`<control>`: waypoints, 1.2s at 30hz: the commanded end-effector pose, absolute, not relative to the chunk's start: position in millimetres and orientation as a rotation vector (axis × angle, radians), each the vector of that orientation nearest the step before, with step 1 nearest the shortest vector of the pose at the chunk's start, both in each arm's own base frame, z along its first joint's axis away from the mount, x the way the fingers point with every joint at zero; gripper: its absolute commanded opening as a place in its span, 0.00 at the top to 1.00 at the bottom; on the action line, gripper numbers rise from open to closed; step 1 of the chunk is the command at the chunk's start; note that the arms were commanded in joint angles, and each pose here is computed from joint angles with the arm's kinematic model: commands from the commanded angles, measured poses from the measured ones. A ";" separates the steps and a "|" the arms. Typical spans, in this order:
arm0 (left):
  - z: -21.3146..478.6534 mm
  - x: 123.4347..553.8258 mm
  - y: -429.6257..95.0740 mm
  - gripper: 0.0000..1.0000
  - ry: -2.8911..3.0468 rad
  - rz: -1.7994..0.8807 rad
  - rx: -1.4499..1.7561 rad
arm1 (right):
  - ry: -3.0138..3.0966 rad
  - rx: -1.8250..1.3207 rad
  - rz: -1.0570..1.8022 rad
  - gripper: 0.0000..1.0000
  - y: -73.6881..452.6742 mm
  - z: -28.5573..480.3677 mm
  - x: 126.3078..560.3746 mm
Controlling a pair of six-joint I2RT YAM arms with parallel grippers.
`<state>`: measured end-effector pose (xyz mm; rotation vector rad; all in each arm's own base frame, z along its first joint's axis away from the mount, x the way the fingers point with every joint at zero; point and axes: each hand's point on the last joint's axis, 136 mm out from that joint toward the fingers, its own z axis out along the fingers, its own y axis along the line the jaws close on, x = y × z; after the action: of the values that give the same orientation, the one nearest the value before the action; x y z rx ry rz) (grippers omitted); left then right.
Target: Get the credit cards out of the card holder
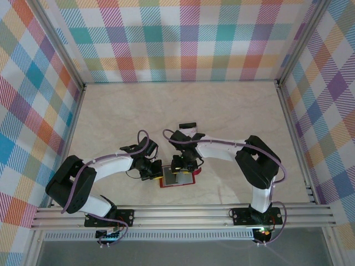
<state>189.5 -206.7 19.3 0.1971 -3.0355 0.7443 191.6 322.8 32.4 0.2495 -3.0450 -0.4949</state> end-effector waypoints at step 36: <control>45.1 199.9 -220.2 1.00 -3.057 0.765 0.160 | -2.967 0.273 -0.849 0.66 343.9 66.1 183.4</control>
<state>201.8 -212.7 43.8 0.1505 -3.0758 0.7386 187.8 318.4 69.2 0.2973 -3.0793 -0.6617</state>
